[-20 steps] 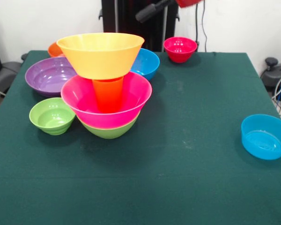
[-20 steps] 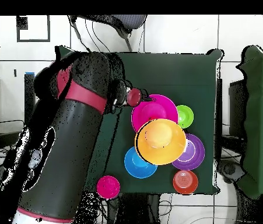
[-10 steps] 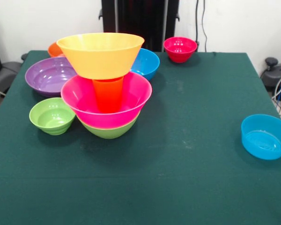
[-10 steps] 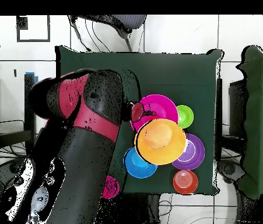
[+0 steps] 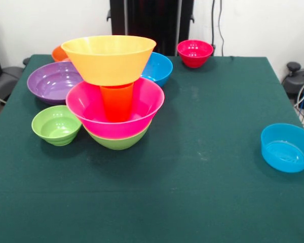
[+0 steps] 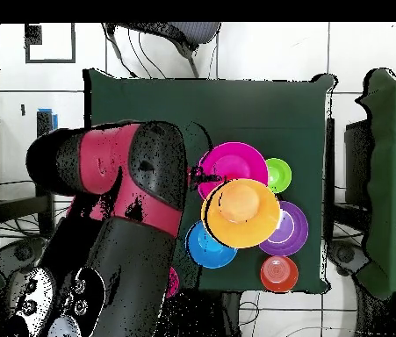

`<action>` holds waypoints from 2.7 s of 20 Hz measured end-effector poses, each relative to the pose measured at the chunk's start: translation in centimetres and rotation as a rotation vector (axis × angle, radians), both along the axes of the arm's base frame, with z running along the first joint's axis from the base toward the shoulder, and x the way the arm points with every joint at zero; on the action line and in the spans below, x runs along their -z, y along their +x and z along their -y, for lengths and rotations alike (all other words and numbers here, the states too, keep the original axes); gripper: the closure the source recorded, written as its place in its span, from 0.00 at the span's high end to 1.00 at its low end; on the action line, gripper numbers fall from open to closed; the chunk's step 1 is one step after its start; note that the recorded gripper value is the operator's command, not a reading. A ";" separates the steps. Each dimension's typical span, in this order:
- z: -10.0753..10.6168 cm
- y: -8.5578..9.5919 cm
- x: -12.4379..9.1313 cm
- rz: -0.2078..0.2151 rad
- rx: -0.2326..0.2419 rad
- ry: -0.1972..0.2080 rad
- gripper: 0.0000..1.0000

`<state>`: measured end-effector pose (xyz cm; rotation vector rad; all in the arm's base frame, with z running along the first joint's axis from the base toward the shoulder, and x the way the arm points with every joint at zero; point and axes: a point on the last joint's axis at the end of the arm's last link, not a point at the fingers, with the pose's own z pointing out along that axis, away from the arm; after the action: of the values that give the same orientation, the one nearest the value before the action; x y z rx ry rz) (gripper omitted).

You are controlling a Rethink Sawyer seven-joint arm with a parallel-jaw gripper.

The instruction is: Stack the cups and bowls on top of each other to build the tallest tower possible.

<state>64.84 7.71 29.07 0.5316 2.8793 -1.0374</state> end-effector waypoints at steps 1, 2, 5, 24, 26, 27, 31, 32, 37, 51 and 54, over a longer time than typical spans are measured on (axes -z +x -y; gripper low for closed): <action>-0.2 0.0 0.1 0.001 -0.005 0.003 1.00; -0.4 -0.1 0.4 0.000 -0.011 0.007 1.00; -0.9 -0.4 1.4 -0.002 -0.029 0.018 1.00; -1.5 -0.6 5.1 0.044 -0.117 0.053 1.00; -1.5 -0.6 5.6 0.046 -0.124 0.053 1.00; -1.5 -0.6 6.2 0.046 -0.131 0.052 1.00; -1.4 -0.8 7.2 0.043 -0.141 0.052 1.00; -1.3 -0.8 7.3 0.044 -0.143 0.051 1.00; -1.3 -0.8 8.8 0.048 -0.164 0.050 1.00; -0.8 -1.8 11.9 0.040 -0.194 0.052 1.00; -0.7 -2.0 12.1 0.037 -0.192 0.052 1.00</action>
<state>62.81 8.46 17.01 0.2656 2.8625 -0.9166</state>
